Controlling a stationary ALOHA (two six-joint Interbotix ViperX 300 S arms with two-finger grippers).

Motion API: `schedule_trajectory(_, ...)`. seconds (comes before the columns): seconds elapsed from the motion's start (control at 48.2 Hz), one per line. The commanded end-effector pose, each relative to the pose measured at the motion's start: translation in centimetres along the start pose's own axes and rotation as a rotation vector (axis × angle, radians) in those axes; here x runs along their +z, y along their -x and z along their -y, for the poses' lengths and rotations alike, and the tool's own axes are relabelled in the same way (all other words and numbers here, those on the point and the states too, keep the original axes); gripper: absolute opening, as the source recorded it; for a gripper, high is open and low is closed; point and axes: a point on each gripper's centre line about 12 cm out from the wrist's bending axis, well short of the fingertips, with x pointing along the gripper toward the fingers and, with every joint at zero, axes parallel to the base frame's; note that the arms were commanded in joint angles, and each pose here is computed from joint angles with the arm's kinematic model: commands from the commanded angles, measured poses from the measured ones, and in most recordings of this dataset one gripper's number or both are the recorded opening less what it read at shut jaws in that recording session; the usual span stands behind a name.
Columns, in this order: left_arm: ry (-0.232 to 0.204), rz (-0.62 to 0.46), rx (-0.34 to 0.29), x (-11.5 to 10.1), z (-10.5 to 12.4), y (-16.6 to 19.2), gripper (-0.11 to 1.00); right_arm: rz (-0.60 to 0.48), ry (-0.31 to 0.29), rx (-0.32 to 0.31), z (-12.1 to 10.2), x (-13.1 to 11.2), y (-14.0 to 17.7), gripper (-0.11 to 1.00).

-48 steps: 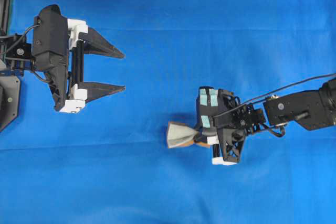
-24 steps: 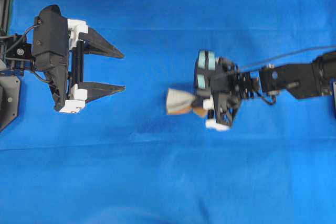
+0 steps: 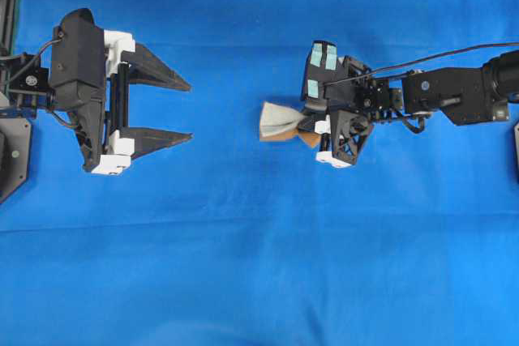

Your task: Hand over the sponge with the left arm and wipe it with the right arm.

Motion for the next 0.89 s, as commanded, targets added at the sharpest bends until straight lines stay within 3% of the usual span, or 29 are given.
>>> schedule_trajectory(0.0, 0.000, 0.023, -0.002, 0.7, 0.1, 0.2, 0.82, 0.018, -0.009, -0.011, 0.7, 0.6, 0.2, 0.19)
schedule_trajectory(0.457, 0.000, 0.023, -0.002, 0.7, 0.1, 0.2, 0.82, 0.021, 0.012, 0.001, -0.1, 0.8, 0.2, 0.20)
schedule_trajectory(0.602, -0.002, 0.023, -0.002, 0.7, 0.1, 0.2, 0.82, 0.024, 0.055, 0.007, -0.4, 0.9, 0.3, 0.60)
schedule_trajectory(0.664, -0.003, 0.021, -0.004, 0.7, 0.1, 0.2, 0.82, 0.030, 0.058, 0.007, -0.4, 1.1, 0.5, 0.70)
schedule_trajectory(0.872, -0.002, 0.021, -0.002, 0.7, 0.1, 0.2, 0.82, 0.061, 0.065, 0.007, -0.5, 2.0, 1.4, 0.73)
